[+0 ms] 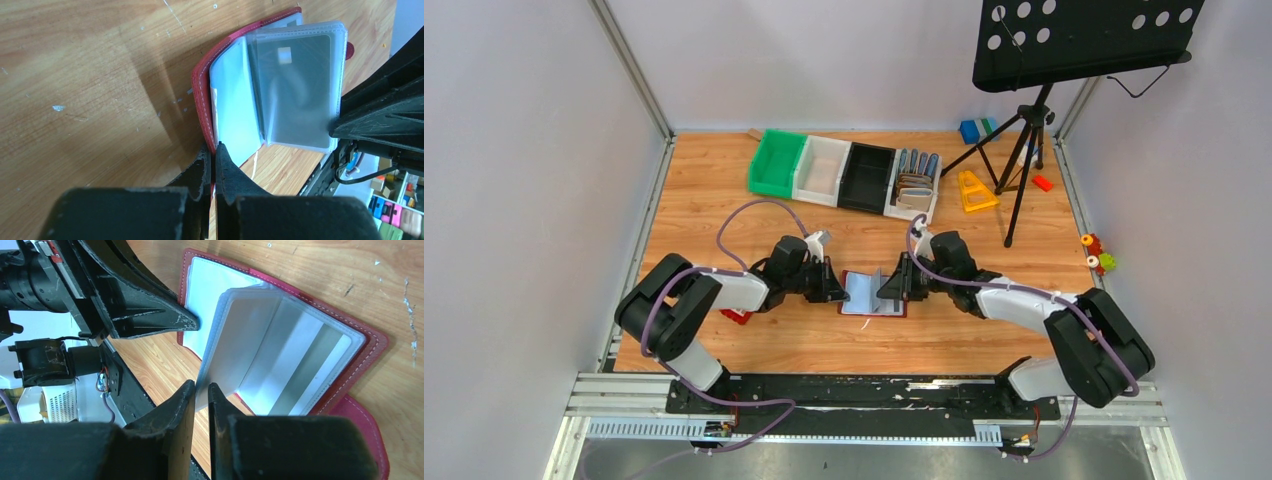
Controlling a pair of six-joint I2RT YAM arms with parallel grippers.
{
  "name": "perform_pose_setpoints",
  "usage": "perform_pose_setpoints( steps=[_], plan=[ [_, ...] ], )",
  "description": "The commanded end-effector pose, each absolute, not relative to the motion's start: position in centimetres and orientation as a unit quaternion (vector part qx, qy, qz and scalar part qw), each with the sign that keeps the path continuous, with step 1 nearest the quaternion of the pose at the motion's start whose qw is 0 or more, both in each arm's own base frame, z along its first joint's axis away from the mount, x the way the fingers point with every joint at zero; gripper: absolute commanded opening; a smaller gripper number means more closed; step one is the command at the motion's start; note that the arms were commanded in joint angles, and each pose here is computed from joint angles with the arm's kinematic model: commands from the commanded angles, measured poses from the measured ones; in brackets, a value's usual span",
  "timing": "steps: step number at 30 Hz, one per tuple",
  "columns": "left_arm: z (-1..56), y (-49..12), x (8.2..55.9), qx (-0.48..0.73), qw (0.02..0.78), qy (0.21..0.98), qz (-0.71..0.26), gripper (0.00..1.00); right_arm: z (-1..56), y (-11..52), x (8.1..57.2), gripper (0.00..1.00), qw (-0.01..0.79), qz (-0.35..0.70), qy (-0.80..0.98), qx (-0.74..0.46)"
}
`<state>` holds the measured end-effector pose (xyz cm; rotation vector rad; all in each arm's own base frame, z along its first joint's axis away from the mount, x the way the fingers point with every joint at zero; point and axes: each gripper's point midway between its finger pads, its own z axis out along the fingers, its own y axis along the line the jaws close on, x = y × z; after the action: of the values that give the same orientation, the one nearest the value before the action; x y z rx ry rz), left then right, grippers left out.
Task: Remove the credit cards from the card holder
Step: Open the card holder at the center of the board.
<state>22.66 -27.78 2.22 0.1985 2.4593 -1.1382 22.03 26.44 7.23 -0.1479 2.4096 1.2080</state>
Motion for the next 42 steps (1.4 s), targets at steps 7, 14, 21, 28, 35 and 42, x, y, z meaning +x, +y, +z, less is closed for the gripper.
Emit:
perform_pose_setpoints(
  steps=[7,14,21,28,35,42],
  plan=[
    [2.4,-27.5,22.3,0.074,0.205,0.890,-0.400,0.00,6.9,27.8,22.7,0.34,0.220,0.413,0.880,-0.078],
    [2.9,-27.3,22.3,0.078,0.209,0.891,-0.395,0.00,6.6,27.4,23.0,0.53,0.226,0.391,0.890,-0.070],
    [3.3,-27.3,22.3,0.078,0.211,0.890,-0.397,0.00,7.2,27.3,22.9,0.88,0.240,0.386,0.887,-0.077],
    [3.9,-27.6,22.1,0.083,0.213,0.888,-0.399,0.00,7.0,26.4,22.9,0.88,0.248,0.364,0.895,-0.074],
    [5.6,-28.0,22.0,0.085,0.222,0.878,-0.415,0.00,6.8,24.0,22.8,0.85,0.267,0.310,0.910,-0.069],
    [7.9,-27.9,21.7,0.096,0.233,0.873,-0.417,0.00,8.7,23.4,22.0,0.67,0.299,0.326,0.893,-0.081]
  ],
)
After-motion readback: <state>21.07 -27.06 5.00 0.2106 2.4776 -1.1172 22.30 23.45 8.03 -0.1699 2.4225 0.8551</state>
